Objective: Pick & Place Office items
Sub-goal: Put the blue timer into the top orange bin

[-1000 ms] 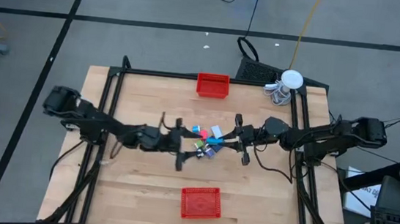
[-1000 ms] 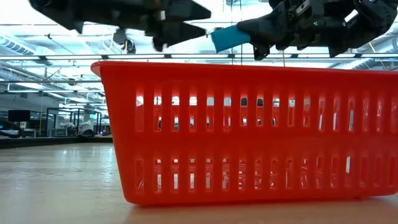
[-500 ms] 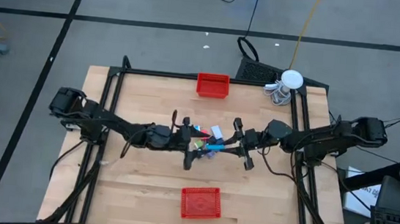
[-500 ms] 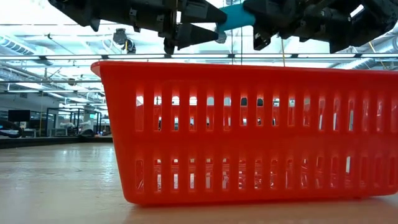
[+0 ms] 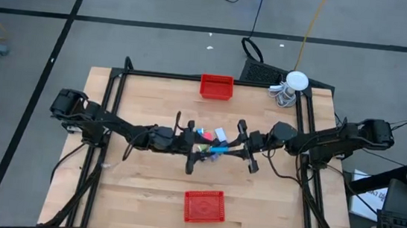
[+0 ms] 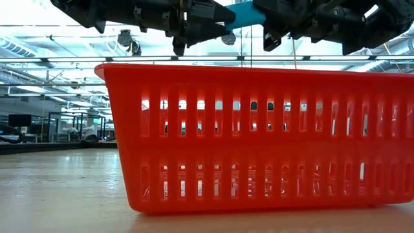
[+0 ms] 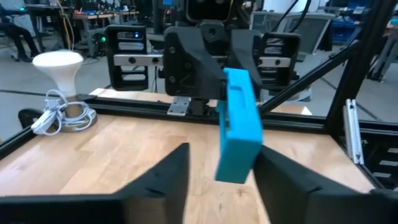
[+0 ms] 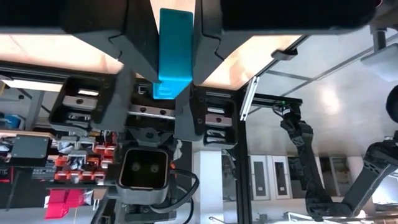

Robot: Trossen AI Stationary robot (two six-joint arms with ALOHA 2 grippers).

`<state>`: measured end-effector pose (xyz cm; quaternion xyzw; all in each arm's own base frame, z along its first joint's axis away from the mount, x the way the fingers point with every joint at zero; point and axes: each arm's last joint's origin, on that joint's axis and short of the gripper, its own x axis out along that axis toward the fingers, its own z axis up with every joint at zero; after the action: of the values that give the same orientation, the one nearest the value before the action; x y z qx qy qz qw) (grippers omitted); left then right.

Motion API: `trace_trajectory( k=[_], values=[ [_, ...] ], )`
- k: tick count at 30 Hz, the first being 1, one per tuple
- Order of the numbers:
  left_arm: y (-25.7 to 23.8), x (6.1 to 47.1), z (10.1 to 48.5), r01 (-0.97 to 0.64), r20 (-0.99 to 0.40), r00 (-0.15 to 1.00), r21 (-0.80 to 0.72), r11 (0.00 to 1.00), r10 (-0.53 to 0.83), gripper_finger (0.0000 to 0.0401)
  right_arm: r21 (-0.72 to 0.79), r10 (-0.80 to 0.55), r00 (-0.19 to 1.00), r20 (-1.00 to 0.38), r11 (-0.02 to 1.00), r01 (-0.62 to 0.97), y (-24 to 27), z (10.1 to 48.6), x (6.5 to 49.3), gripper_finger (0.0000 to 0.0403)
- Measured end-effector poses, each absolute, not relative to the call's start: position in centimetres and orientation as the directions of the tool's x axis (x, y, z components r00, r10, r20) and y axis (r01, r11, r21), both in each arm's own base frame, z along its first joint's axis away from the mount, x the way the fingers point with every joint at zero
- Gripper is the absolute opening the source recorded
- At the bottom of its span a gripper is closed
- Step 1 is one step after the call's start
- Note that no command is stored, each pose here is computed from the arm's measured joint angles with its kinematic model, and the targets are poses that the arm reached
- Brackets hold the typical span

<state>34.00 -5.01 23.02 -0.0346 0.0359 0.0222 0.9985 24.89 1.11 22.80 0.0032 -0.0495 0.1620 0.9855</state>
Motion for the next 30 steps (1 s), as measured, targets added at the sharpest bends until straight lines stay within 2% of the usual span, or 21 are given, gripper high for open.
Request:
trace_trajectory(
  k=[6, 12, 16, 19, 21, 26, 30],
  values=[
    [-5.0, 34.0, 23.3, -0.035, -0.041, 0.999, -0.036, 0.999, 0.034, 0.0059, -0.008, 0.314, 0.944, 0.104, 0.949, -0.315, 1.1, 22.9, 24.9, 0.0062],
    [-4.8, 33.6, 24.5, -0.062, 0.0, 0.998, 0.06, 0.996, 0.062, 0.0057, 0.014, 0.304, 0.948, 0.095, 0.952, -0.307, 1.1, 22.8, 24.9, 0.0095],
    [-4.2, 32.2, 26.9, -0.178, 0.056, 0.983, 0.135, 0.975, 0.172, 0.0057, 0.046, 0.304, 0.947, 0.099, 0.95, -0.31, 1.0, 23.0, 24.9, 0.0117],
    [-2.6, 31.0, 29.4, -0.308, 0.135, 0.947, 0.117, 0.944, 0.293, 0.0068, 0.052, 0.341, 0.938, 0.062, 0.937, -0.345, 1.0, 22.4, 24.8, 0.0128],
    [-1.6, 30.6, 29.9, -0.371, 0.14, 0.924, 0.112, 0.922, 0.355, 0.007, 0.047, 0.316, 0.946, 0.068, 0.946, -0.32, 0.7, 22.6, 24.8, 0.0131],
    [3.1, 30.3, 30.2, -0.487, 0.134, 0.869, 0.054, 0.872, 0.477, 0.0058, 0.039, 0.284, 0.959, -0.017, 0.958, -0.283, 0.1, 21.7, 24.9, 0.0132],
    [7.4, 30.8, 28.9, -0.538, -0.014, 0.843, -0.017, 0.843, 0.538, 0.0058, 0.067, 0.203, 0.972, -0.117, 0.978, -0.196, -1.1, 20.7, 24.8, 0.0127]
  ],
)
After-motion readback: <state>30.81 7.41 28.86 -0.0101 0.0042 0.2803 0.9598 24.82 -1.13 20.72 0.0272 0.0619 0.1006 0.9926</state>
